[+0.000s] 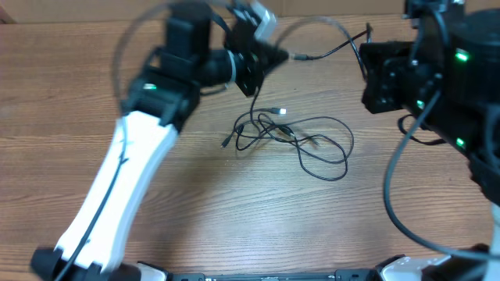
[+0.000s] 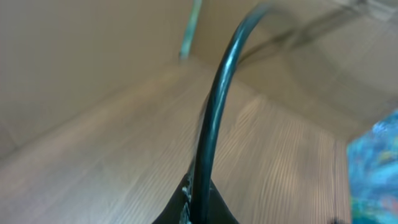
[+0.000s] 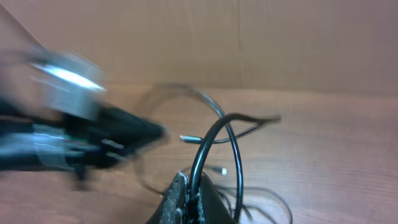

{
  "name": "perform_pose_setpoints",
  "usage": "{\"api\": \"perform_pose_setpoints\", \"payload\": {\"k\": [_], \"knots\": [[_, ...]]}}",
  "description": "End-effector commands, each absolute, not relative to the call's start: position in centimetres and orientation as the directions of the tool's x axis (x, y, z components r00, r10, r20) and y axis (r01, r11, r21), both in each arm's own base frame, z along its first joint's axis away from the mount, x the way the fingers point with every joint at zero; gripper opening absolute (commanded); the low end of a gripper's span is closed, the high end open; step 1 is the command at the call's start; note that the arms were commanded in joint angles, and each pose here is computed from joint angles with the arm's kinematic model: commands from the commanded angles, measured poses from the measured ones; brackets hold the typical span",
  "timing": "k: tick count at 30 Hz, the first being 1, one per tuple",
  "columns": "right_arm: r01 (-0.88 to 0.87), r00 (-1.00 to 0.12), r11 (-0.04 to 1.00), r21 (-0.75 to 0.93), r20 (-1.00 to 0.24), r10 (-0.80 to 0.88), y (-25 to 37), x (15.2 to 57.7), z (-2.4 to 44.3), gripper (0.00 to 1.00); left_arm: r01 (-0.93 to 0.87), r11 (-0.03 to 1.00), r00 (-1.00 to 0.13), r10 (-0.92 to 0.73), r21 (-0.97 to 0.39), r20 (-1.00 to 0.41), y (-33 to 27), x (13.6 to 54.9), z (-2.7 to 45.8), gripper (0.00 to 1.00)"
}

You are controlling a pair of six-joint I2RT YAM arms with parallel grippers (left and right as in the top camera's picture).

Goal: Untangle cables

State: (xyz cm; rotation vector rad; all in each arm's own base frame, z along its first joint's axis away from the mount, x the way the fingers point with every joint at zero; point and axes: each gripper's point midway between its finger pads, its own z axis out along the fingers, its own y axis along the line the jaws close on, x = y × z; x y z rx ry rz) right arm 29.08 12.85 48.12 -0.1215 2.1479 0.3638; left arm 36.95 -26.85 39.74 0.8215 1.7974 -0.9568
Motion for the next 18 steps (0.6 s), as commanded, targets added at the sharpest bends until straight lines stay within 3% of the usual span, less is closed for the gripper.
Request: {"api": "perform_pose_setpoints", "payload": {"k": [1,9,10,11,13,18], "knots": [[-0.152,-0.653,0.962,0.229,-0.754,0.076,13.4,31.0,45.2,0.04,0.845,0.470,-0.304,0.030,-0.255,-0.952,-25.5,34.4,47.7,0.04],[-0.163,-0.797,0.960,0.226,-0.604,0.007,16.5,34.1,38.7,0.04,0.839,0.498,-0.202,-0.091,-0.220,-0.975,-22.7,32.6,55.8,0.04],[-0.160,-0.806,0.962,0.221,-0.592,0.002,16.6,34.4,38.1,0.08,0.836,0.505,-0.193,-0.098,-0.215,-0.976,-22.3,32.5,56.3,0.04],[-0.156,-0.816,0.964,0.216,-0.578,-0.003,16.8,34.8,37.5,0.31,0.829,0.517,-0.188,-0.101,-0.213,-0.977,-21.9,32.6,56.6,0.04],[-0.152,-0.827,0.966,0.209,-0.562,-0.008,17.1,35.3,36.6,1.00,0.796,0.561,-0.201,-0.105,-0.225,-0.974,-20.8,33.3,56.4,0.04],[-0.250,-0.787,0.946,0.206,-0.612,-0.075,18.4,36.4,37.3,1.00,0.598,0.753,-0.255,-0.146,-0.274,-0.956,-16.2,36.9,54.5,0.04]]}}
